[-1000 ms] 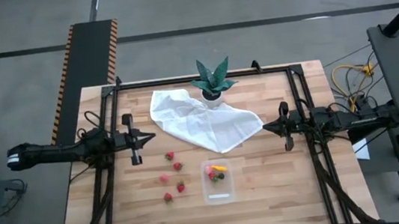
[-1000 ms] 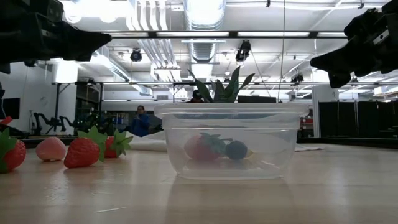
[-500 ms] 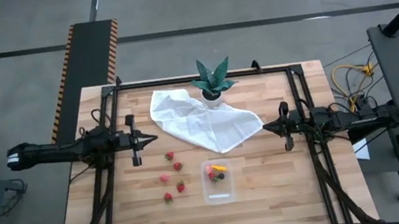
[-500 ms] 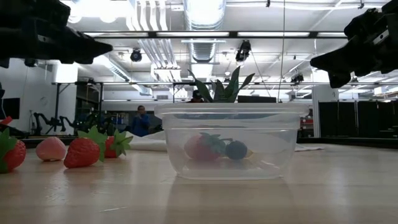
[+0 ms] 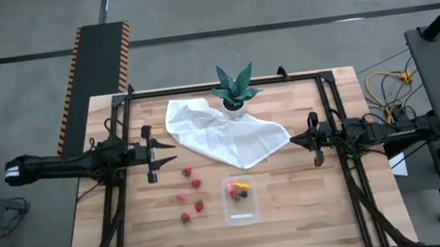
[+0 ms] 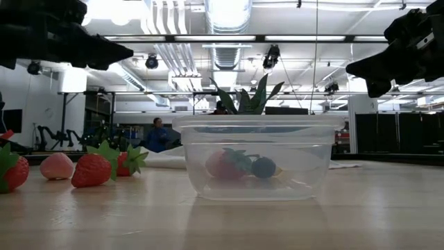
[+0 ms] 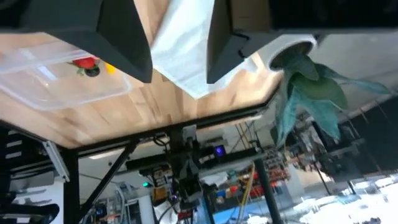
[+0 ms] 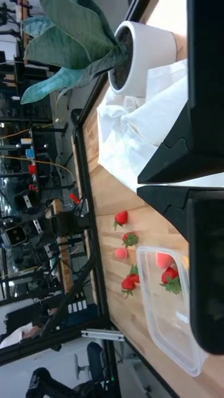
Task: Pick and placing Produce into tupperware
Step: Put the red strawberry into the transparent bin
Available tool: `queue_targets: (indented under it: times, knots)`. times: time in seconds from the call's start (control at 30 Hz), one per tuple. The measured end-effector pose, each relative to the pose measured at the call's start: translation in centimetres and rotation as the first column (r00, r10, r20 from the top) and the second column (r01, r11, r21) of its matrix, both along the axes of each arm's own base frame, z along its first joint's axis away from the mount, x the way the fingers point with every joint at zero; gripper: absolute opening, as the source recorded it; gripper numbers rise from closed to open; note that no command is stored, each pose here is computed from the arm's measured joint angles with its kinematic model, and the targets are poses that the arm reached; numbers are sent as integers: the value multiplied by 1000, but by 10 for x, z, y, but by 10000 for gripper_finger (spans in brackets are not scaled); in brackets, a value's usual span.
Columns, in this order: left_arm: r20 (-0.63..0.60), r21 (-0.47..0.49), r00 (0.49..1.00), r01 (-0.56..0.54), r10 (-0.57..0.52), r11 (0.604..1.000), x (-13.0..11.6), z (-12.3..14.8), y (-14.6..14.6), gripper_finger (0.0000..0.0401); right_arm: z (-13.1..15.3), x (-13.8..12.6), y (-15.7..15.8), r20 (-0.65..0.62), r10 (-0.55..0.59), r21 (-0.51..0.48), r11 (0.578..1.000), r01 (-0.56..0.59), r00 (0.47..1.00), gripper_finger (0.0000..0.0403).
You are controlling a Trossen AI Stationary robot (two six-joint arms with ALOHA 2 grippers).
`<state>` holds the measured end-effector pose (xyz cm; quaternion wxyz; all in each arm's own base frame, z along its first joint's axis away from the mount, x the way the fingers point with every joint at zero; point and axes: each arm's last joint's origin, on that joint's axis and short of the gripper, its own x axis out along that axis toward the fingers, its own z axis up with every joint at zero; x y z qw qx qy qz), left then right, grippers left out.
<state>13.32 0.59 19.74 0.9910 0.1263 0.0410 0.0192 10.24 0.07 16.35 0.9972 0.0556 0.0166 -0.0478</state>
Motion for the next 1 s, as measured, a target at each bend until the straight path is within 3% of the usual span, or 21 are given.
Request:
queue_targets:
  times: [0.13, 0.27, 0.43, 0.6, 0.73, 0.83, 1.0]
  knots:
    - [-113, -14, 994, -3, 1, 1000, 4, -1, -2, 145, 0, 0, 0, 0, 0, -2, 1000, 0, 1000, 9]
    - [-290, -10, 955, -75, 69, 997, 8, 1, -3, 146, 0, 0, 0, -4, 0, -3, 1000, 0, 1000, 9]
    - [-385, -64, 922, -80, 49, 995, 19, 12, -10, 146, -1, 0, 0, -7, 0, -3, 1000, 0, 1000, 9]
    - [-540, -123, 836, -190, 95, 974, 25, 4, -15, 146, -1, 0, 0, -12, -1, -3, 1000, 0, 1000, 9]
    - [-627, -226, 771, -318, 112, 921, 30, -2, -18, 146, -1, 0, 0, -13, -1, -3, 1000, 1, 1000, 9]
    - [-652, -307, 753, -369, 88, 877, 35, -2, -24, 146, -1, 0, 0, -13, 0, -3, 1000, 0, 1000, 9]
    - [-701, -450, 713, -464, 20, 762, 48, 4, -29, 146, -1, 0, 0, -14, 0, -10, 1000, 0, 1000, 9]
